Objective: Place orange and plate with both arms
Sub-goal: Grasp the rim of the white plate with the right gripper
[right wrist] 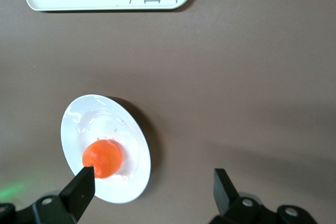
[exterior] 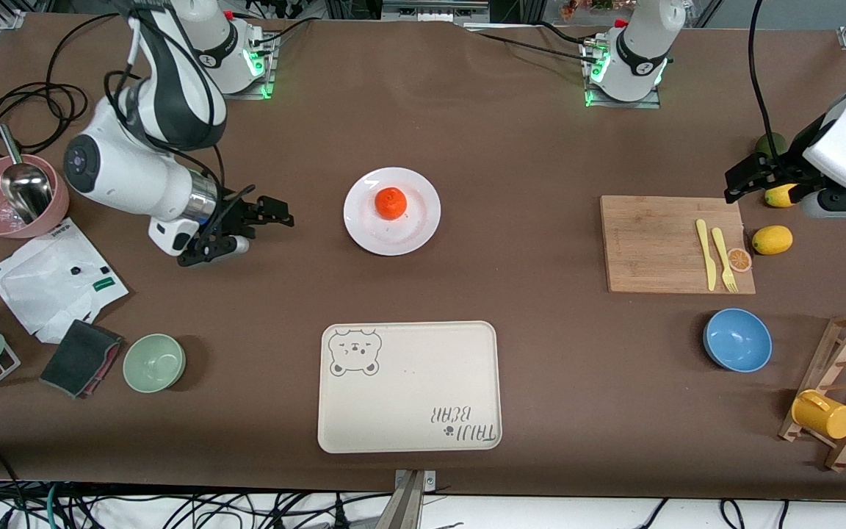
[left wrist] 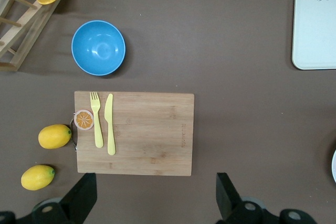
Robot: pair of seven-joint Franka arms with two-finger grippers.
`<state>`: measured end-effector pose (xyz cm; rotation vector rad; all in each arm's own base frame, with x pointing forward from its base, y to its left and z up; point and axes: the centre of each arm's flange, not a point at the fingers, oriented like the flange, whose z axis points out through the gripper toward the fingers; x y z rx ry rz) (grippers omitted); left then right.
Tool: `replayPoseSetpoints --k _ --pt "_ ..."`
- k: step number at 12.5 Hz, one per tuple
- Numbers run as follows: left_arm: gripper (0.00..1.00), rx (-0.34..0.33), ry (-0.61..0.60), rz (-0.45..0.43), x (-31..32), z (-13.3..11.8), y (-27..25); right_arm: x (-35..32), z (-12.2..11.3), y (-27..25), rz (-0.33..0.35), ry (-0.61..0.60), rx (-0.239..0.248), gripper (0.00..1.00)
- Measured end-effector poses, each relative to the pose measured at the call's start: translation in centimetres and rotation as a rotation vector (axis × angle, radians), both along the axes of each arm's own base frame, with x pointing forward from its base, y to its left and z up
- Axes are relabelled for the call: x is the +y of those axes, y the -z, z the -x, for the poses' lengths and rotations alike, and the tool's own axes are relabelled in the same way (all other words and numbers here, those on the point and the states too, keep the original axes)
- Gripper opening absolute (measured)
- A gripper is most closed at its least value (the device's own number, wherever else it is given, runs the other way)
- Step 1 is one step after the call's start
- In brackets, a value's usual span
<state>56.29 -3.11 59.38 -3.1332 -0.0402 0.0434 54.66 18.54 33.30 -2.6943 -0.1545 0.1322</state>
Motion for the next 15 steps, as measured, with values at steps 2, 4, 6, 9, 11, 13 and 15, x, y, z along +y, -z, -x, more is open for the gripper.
replayPoseSetpoints --k 2,4,6,9,11,13,15 --pt "1.0 -0.004 -0.001 0.0 0.1 0.0 -0.3 1.7 1.3 3.0 -0.053 0.048 0.015 1.0" --pt "1.0 -0.003 -0.002 0.0 0.1 0.0 -0.3 3.1 2.3 5.7 -0.087 0.069 0.013 1.0" --pt "1.0 0.001 -0.002 0.0 0.1 0.0 -0.2 3.7 2.7 8.4 -0.151 0.106 0.017 1.0" --pt "1.0 0.026 -0.004 -0.001 0.3 0.2 0.1 4.4 3.3 12.0 -0.228 0.12 -0.002 1.0" --pt "1.0 0.031 -0.018 -0.001 1.1 0.1 0.1 4.4 3.8 13.5 -0.254 0.145 0.017 1.0" --pt "1.0 0.033 -0.025 -0.001 1.7 0.1 0.2 4.4 4.5 14.7 -0.286 0.204 0.049 1.0" --pt "1.0 0.033 -0.024 -0.001 1.8 0.1 0.2 4.8 5.8 15.4 -0.317 0.243 0.071 1.0"
